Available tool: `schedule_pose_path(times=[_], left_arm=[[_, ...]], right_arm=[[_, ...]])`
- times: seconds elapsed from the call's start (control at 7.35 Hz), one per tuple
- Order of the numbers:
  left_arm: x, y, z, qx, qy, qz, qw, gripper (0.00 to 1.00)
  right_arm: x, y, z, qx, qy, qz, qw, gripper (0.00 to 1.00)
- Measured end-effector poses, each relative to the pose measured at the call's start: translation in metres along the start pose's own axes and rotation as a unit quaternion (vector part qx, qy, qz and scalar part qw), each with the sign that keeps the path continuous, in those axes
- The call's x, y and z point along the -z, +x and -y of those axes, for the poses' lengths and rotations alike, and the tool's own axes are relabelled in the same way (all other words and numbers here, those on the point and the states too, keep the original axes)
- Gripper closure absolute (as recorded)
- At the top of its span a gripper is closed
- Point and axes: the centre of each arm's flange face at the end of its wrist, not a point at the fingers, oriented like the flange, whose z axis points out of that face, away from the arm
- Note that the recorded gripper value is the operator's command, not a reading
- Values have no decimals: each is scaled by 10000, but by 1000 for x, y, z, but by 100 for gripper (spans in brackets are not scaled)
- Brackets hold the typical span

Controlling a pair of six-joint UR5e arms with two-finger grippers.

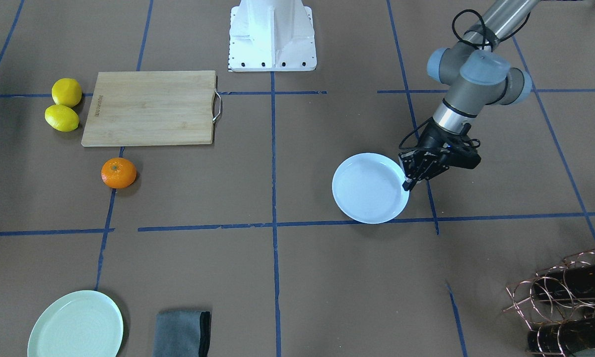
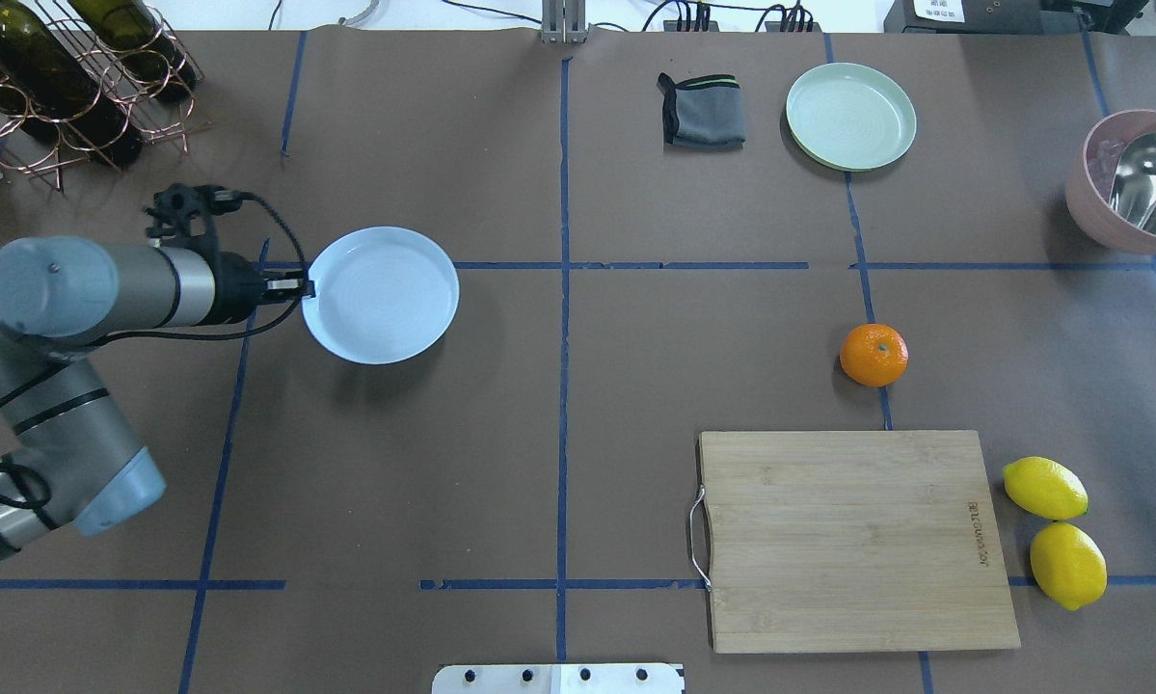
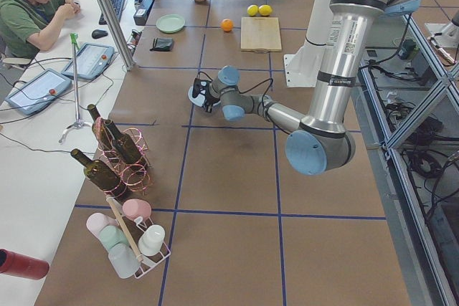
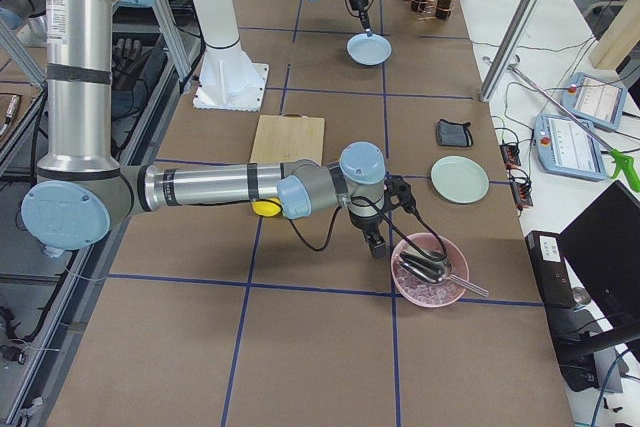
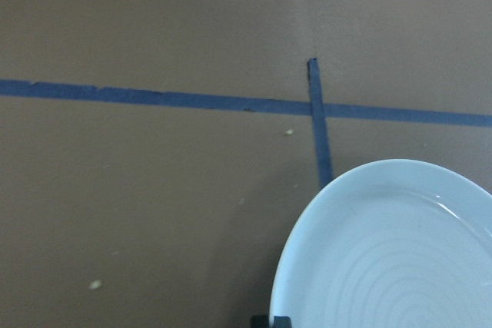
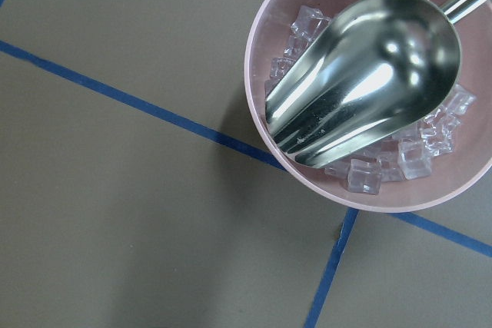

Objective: Pick orange to plate
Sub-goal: 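Reach the left gripper to the light blue plate's edge nearest the robot, then push the light blue plate with the left gripper toward the table center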

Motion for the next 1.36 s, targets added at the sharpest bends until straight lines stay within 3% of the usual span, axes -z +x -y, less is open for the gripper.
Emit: schedule_pose_path(times=[0.14,0.41,0.82,0.95,1.09,1.22,1.36], left_arm=[[-5,60,9,260,-40,4,9997,100],[-21,150,-30,366,-22,-59,9993,100],[-43,179,-86,210,-178,-19,9996,100],[-46,179,-90,183,-201,4,9996,90],[-49,178,-93,168,-215,23,9996,46],[-51,176,-93,162,-223,42,9996,19],[-52,174,-94,152,-226,53,9996,0]], right_arm=[[0,0,0,0,0,0,10000,0],[0,0,0,-1,-1,0,10000,0],[0,0,0,-5,-5,0,10000,0],[-1,0,0,-5,-6,0,10000,0],[0,0,0,-5,-4,0,10000,0],[0,0,0,-2,-2,0,10000,0],[0,0,0,-2,-1,0,10000,0]])
